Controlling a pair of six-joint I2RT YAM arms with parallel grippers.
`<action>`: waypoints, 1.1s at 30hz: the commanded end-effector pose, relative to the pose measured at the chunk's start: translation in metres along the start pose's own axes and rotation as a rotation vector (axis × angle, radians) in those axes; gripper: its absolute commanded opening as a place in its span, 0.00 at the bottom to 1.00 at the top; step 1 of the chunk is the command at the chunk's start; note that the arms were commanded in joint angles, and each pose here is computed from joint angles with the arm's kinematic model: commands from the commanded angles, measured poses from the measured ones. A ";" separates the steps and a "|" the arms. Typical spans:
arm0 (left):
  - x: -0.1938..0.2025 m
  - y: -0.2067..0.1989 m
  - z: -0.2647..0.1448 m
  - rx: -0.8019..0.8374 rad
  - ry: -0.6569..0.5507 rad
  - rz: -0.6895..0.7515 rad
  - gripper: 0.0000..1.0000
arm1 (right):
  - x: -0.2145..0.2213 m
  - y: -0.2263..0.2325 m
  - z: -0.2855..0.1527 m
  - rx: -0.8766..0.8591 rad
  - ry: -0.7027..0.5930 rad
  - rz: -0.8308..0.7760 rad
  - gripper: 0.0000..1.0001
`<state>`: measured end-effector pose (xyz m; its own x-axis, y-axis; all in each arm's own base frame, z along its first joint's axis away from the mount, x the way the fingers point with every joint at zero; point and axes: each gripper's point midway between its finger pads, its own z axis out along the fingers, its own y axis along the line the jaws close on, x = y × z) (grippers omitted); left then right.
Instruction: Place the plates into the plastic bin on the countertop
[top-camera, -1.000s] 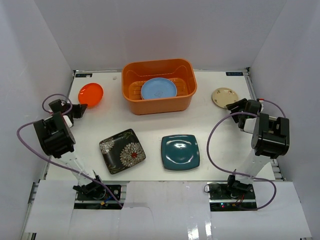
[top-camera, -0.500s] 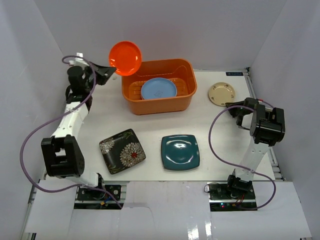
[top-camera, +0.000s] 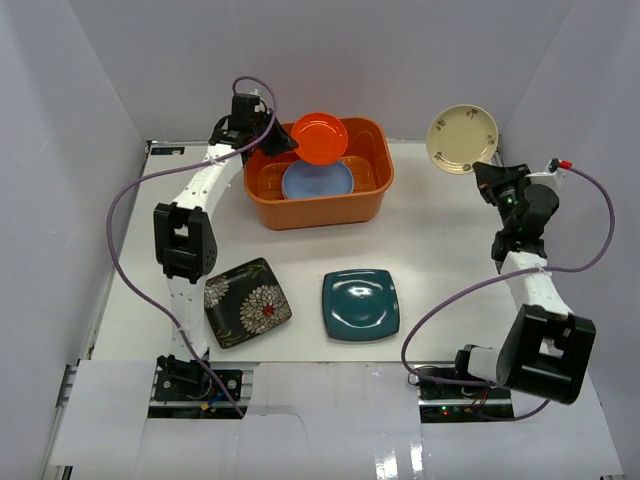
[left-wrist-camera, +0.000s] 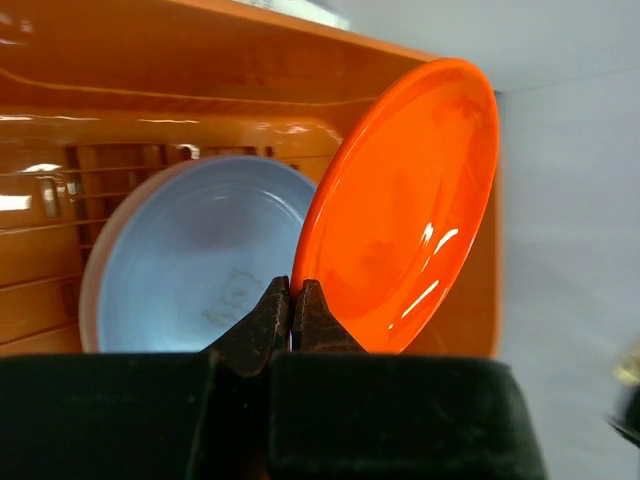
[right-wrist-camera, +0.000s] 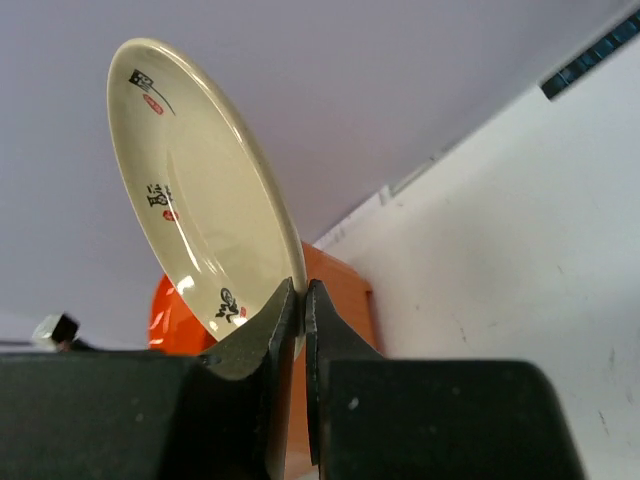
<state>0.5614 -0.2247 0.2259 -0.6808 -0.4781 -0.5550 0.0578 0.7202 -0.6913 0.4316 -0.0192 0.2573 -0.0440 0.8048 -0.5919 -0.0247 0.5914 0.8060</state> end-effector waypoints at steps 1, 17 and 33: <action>-0.004 0.022 -0.003 -0.141 0.018 0.082 0.00 | 0.005 0.032 -0.017 -0.064 0.047 -0.123 0.08; 0.034 0.034 0.019 -0.138 0.171 0.090 0.61 | 0.089 0.183 0.000 -0.241 0.284 -0.347 0.08; -0.038 -0.074 -0.187 0.049 -0.315 0.255 0.91 | 0.220 0.194 0.082 -0.173 0.532 -0.492 0.08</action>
<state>0.4801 -0.1912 0.3504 -0.5079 -0.4207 -0.7517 0.2155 0.7828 -0.5837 0.4934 0.2587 0.2626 -0.4994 0.3245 -0.8033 -0.2772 0.8186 0.5031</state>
